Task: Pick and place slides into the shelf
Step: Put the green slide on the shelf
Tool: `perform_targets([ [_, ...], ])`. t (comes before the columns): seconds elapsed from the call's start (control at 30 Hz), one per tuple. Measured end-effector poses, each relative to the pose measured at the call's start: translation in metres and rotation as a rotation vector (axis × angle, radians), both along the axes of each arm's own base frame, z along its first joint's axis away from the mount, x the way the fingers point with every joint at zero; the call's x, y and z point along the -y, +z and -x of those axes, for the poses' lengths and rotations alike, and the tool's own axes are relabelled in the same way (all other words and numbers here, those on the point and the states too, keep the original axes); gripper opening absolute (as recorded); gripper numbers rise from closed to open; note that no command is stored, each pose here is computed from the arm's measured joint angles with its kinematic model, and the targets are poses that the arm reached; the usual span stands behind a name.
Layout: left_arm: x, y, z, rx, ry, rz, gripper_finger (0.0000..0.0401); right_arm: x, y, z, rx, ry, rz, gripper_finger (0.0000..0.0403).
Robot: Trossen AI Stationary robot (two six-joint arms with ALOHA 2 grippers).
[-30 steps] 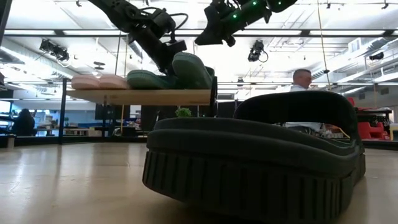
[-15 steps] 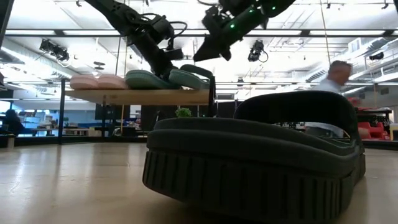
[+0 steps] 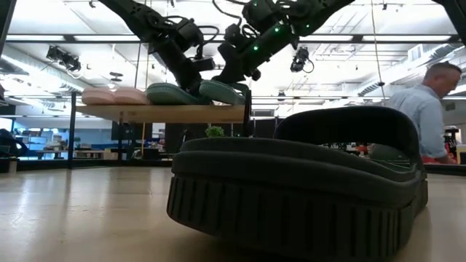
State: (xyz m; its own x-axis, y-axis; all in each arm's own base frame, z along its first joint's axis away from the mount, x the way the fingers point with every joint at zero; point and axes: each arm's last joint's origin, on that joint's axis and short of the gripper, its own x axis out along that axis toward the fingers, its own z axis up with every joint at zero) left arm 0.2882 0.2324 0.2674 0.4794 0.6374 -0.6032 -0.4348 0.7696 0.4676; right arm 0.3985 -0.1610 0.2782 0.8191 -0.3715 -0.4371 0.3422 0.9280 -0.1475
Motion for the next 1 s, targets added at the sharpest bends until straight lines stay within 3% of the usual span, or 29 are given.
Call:
perform_targets([
  [0.37,0.002,0.003,-0.001,0.006,0.027,-0.026,0.0002,0.023,-0.022,-0.002,-0.016,-0.041,-0.049,0.0002],
  [0.6,0.002,0.012,0.006,-0.033,0.125,-0.100,0.0004,0.038,-0.036,0.000,-0.030,-0.059,-0.104,0.0000],
  [1.0,-0.002,0.019,0.017,-0.036,0.160,-0.111,0.0003,0.034,-0.041,0.007,-0.118,-0.067,-0.187,0.0000],
])
